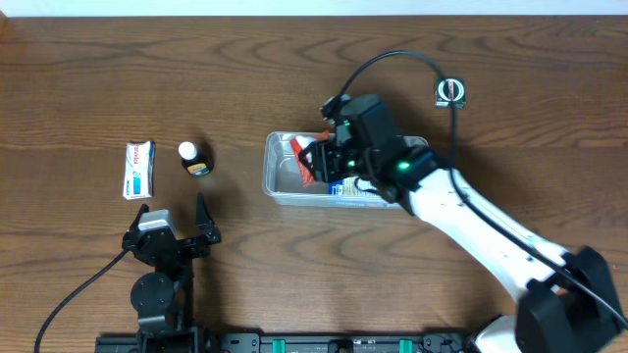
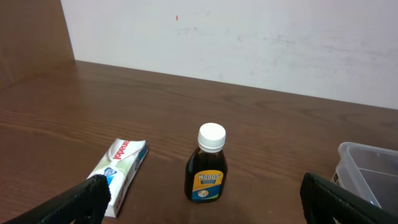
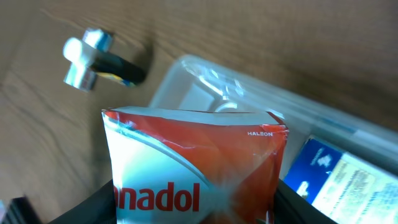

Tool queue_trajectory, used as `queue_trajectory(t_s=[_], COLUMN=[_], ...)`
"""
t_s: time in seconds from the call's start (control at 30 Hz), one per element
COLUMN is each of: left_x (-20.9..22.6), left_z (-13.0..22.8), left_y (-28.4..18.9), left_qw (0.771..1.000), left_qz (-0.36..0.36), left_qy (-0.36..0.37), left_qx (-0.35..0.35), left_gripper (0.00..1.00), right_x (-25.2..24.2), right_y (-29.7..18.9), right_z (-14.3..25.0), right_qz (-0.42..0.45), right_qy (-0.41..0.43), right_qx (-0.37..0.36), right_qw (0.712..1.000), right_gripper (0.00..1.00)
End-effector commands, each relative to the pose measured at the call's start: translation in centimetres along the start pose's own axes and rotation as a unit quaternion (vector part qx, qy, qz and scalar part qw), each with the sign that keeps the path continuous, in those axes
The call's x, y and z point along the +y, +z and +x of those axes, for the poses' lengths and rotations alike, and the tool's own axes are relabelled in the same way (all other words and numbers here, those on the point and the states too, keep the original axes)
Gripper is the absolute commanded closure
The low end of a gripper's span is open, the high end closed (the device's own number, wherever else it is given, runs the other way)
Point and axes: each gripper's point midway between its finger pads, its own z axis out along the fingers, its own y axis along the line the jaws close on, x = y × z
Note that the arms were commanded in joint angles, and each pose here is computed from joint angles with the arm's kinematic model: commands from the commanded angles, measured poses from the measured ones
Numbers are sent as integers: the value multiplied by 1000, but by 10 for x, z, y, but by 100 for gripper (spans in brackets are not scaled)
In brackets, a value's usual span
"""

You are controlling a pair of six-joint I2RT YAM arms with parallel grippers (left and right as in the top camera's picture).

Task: Pack container
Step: 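Lift the red packet and carry it into the container, then lower the red packet beside the blue box and open the gripper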

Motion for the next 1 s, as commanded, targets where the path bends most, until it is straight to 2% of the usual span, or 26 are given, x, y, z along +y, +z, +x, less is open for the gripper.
queue_trajectory(t_s=[0.0,0.2,0.5,0.97], left_x=[6,6,6,6], left_z=[17,17,17,17], left_y=[1,1,1,1], left_qw=[1000,1000,1000,1000], left_qz=[-13,-13,-13,-13], left_qy=[8,8,8,8], left_qx=[24,24,24,24], left_gripper=[2,2,2,2], right_x=[-5,-11,-26,-28], right_y=[18,38,40,53], right_z=[8,23,22,36], right_qz=[21,29,73,84], right_qy=[24,36,59,77], right_qx=[8,32,17,34], right_qw=[999,998,995,993], right_gripper=[45,45,43,42])
